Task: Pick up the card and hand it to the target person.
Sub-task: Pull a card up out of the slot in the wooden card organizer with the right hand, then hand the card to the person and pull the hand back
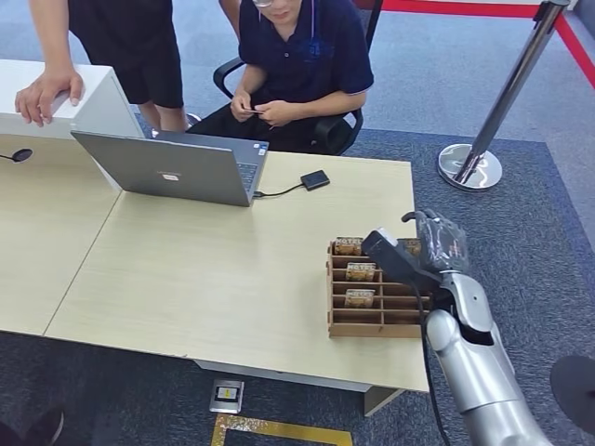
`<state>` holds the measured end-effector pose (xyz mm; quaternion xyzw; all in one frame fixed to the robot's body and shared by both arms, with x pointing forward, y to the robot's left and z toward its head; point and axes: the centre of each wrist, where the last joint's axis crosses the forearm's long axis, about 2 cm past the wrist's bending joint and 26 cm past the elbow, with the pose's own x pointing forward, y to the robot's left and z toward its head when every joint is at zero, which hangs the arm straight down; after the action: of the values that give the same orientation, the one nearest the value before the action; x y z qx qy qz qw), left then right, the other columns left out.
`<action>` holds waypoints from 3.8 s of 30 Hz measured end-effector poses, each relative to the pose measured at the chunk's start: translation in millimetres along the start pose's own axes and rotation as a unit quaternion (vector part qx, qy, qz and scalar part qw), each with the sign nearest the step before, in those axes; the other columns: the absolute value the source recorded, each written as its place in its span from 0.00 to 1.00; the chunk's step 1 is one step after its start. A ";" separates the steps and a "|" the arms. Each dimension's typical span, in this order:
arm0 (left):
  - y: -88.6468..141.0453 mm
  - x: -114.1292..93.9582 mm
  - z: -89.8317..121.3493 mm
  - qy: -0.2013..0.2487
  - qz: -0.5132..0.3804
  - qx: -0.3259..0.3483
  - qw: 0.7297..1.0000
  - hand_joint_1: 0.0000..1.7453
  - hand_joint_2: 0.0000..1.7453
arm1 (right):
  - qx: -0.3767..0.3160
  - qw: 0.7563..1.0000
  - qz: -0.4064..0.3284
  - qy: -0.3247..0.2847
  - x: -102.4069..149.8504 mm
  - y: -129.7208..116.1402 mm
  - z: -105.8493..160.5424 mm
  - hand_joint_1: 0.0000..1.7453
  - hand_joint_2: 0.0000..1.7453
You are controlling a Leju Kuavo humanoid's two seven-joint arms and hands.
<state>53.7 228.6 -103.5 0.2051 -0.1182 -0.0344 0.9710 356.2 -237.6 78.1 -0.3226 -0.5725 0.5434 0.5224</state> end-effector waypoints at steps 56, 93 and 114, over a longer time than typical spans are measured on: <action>-0.4 0.0 0.2 -0.008 -0.003 0.000 1.000 0.00 0.00 | 0.013 1.000 0.000 -0.001 1.0 4.1 -1.7 0.82 1.00; -1.2 1.5 0.5 -0.012 -0.009 -0.003 1.000 0.00 0.00 | -0.061 0.992 0.034 -0.107 37.7 -40.8 -5.7 0.80 1.00; -0.5 6.9 -0.3 -0.033 -0.034 -0.008 0.999 0.00 0.00 | -0.090 0.988 0.042 -0.121 117.4 -110.8 -79.0 0.90 1.00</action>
<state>60.5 227.4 -102.5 0.1999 -0.1433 -0.0756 0.9663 424.3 -127.4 202.7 -0.3239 -0.6640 0.5465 0.3945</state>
